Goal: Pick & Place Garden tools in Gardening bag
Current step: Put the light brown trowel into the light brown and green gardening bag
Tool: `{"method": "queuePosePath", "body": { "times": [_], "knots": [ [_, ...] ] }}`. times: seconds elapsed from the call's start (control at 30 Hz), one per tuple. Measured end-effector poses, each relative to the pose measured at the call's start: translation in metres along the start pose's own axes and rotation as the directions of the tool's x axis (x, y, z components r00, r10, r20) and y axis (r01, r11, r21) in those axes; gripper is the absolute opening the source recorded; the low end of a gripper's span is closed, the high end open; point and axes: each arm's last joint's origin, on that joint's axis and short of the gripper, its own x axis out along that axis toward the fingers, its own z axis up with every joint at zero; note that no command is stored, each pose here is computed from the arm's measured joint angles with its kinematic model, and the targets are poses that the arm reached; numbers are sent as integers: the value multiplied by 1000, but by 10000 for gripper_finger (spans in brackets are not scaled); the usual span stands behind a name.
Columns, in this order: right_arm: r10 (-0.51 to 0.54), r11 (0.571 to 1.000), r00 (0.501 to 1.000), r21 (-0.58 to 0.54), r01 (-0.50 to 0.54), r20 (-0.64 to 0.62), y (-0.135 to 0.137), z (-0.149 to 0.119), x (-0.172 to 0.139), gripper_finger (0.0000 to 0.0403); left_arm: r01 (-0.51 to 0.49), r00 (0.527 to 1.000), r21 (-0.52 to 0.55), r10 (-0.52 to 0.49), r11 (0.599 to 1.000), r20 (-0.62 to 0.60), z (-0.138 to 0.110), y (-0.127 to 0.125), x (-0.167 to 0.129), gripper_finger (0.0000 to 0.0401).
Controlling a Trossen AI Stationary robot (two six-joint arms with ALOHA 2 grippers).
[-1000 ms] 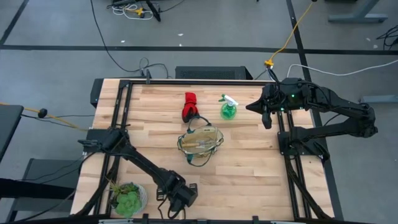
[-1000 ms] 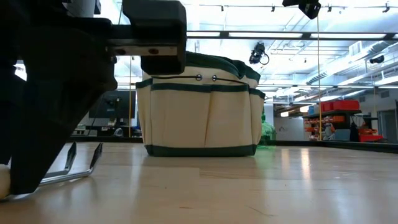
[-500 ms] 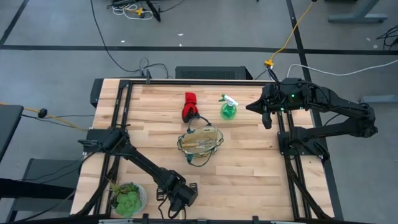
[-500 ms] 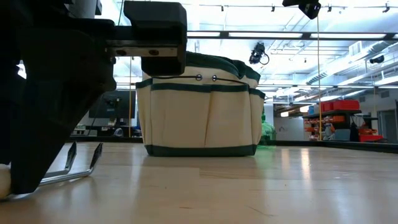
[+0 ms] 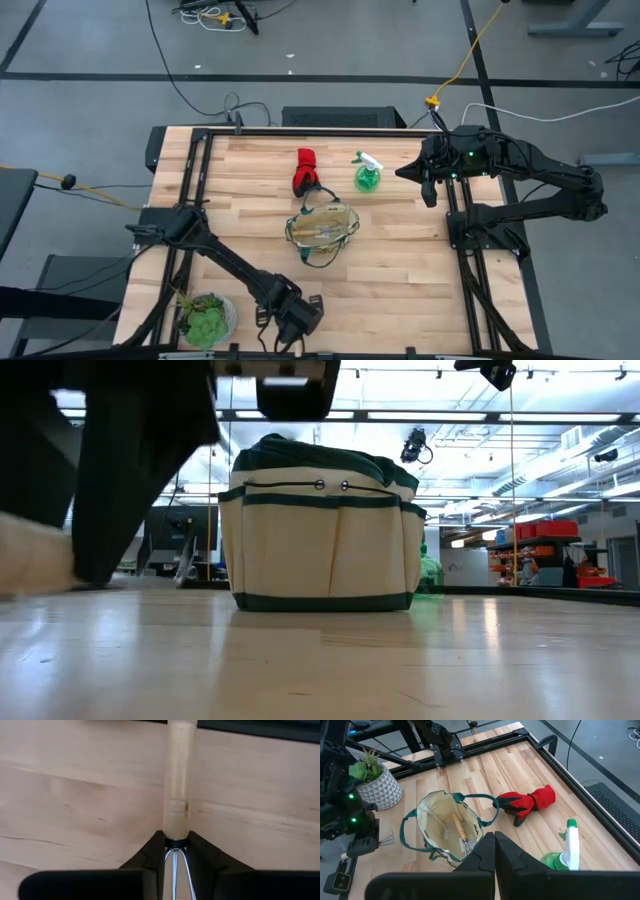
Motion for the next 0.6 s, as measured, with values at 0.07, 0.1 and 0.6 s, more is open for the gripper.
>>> {"method": "queuePosePath", "body": {
  "times": [0.07,0.1,0.6],
  "knots": [
    [0,1000,1000,0,0,0,0,0,0,2,-7,1000,1,7,1000,1,3,2,-4,65],
    [0,1000,1000,0,0,0,0,0,0,2,-10,1000,0,10,1000,1,3,3,-6,64],
    [4,1000,1000,0,-4,0,0,0,0,2,-41,999,-22,41,999,-8,1,15,-17,63]
  ]
}}
